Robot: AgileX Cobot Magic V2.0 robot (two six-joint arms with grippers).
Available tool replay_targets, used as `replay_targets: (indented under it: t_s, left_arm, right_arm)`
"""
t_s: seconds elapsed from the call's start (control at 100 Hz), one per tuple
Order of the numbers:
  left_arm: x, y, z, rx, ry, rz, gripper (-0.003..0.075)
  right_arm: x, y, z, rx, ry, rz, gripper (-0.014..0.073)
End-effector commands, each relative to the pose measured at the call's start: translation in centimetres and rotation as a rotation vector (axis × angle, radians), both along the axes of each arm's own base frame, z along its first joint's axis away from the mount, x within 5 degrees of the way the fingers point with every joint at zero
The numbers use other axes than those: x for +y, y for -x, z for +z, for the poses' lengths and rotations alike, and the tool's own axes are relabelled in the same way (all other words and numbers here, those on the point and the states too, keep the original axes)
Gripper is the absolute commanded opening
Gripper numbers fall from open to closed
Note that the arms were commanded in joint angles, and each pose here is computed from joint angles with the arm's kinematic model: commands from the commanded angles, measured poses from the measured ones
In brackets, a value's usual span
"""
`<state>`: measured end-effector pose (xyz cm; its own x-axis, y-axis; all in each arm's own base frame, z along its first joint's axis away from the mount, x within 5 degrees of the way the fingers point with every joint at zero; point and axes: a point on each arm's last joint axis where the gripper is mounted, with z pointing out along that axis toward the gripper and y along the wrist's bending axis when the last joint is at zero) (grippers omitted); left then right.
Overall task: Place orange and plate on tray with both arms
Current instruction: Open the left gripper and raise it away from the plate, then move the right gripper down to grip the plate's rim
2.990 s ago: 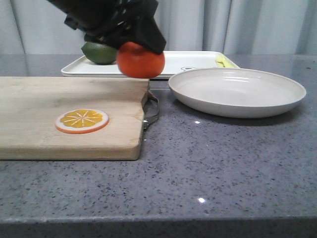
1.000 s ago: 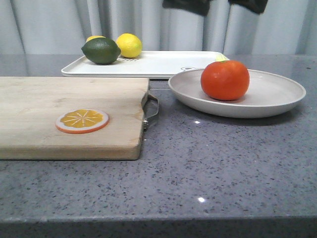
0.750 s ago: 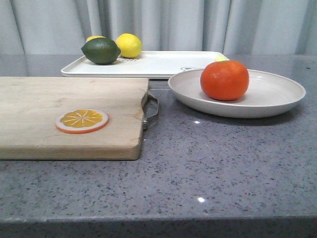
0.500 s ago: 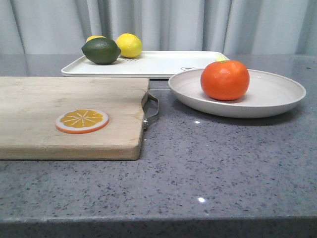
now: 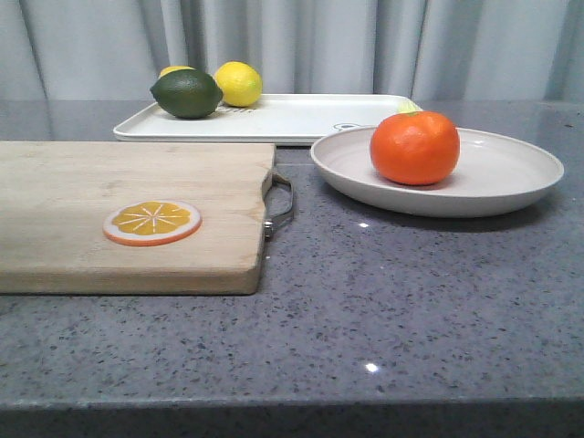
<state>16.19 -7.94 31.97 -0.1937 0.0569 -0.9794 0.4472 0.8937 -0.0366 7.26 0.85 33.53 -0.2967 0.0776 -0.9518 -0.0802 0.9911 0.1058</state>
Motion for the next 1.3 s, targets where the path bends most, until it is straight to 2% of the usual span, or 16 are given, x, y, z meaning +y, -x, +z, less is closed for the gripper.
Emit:
replay_targets:
  t_s: [0.0, 0.2, 0.43, 0.82, 1.04, 1.29]
  left_arm:
    - [1.6, 1.6, 0.3, -0.076, 0.04, 0.063, 0.0597]
    - [3.1, 4.4, -2.3, -0.092, 0.044, 0.089, 0.0597]
    - [3.4, 5.0, -2.8, -0.1, 0.048, 0.089, 0.0594]
    - [3.4, 5.0, -2.8, -0.1, 0.048, 0.089, 0.0435]
    - [3.4, 5.0, -2.8, -0.1, 0.048, 0.089, 0.0426]
    - [3.4, 5.0, -2.8, -0.1, 0.048, 0.089, 0.0426]
  right_arm:
    - [-0.1, -0.2, 1.6, -0.093, 0.013, -0.007, 0.0633]
    - [-0.1, -0.2, 1.6, -0.093, 0.014, -0.007, 0.0633]
    - [-0.1, -0.2, 1.6, -0.093, 0.014, -0.007, 0.0633]
    - [0.0, -0.6, 1.4, -0.066, 0.009, -0.005, 0.0633]
    - [0.5, -5.3, 0.0, 0.105, 0.008, -0.002, 0.0633]
    - [1.3, -11.3, 0.3, 0.164, -0.06, -0.001, 0.0633]
